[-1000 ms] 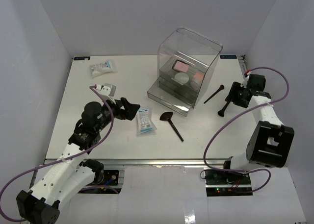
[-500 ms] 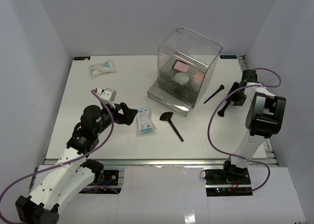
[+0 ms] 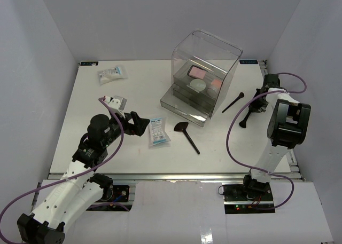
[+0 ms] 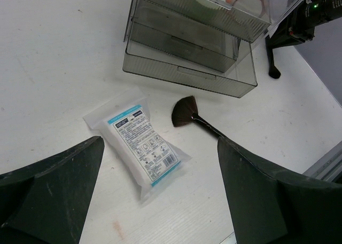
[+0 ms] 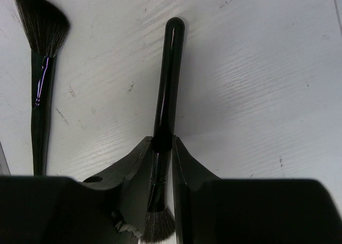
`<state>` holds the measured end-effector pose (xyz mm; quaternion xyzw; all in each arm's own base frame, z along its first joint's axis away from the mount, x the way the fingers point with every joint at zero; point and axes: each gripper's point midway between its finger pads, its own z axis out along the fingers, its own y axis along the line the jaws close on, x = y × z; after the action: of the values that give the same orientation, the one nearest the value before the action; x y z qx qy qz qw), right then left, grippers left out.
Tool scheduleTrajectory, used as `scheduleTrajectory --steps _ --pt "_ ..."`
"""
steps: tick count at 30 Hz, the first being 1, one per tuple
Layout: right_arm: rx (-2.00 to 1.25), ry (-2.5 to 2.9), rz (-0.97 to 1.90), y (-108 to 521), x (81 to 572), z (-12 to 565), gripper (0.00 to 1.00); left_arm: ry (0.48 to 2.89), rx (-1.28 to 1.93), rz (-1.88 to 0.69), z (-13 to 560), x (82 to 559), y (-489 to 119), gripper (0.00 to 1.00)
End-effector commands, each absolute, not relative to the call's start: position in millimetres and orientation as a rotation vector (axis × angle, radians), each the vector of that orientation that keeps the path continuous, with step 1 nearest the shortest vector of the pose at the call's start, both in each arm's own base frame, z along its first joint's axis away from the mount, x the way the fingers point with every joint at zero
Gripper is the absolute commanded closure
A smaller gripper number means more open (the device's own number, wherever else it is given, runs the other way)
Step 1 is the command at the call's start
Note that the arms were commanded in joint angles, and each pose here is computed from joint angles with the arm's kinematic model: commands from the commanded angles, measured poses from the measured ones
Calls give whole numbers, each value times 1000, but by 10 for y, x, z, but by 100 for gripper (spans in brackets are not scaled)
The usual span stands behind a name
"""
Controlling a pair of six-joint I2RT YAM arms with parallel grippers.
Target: Organize the makeup
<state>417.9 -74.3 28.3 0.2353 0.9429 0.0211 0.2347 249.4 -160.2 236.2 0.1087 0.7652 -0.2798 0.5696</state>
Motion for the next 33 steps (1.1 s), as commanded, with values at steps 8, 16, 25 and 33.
scheduleTrajectory --steps 8,16,25,33 --pt "612 2493 96 -721 4276 673 81 1778 269 -665 2418 2474 -1604 2" --pt "563 2478 161 -614 4191 740 85 1774 270 -670 2429 2465 -1607 2" --pt "500 2436 197 -539 4108 881 87 1779 274 -677 2415 2460 -1619 2" --pt "504 2476 198 -530 4084 706 74 1787 277 -679 2389 2463 -1628 2"
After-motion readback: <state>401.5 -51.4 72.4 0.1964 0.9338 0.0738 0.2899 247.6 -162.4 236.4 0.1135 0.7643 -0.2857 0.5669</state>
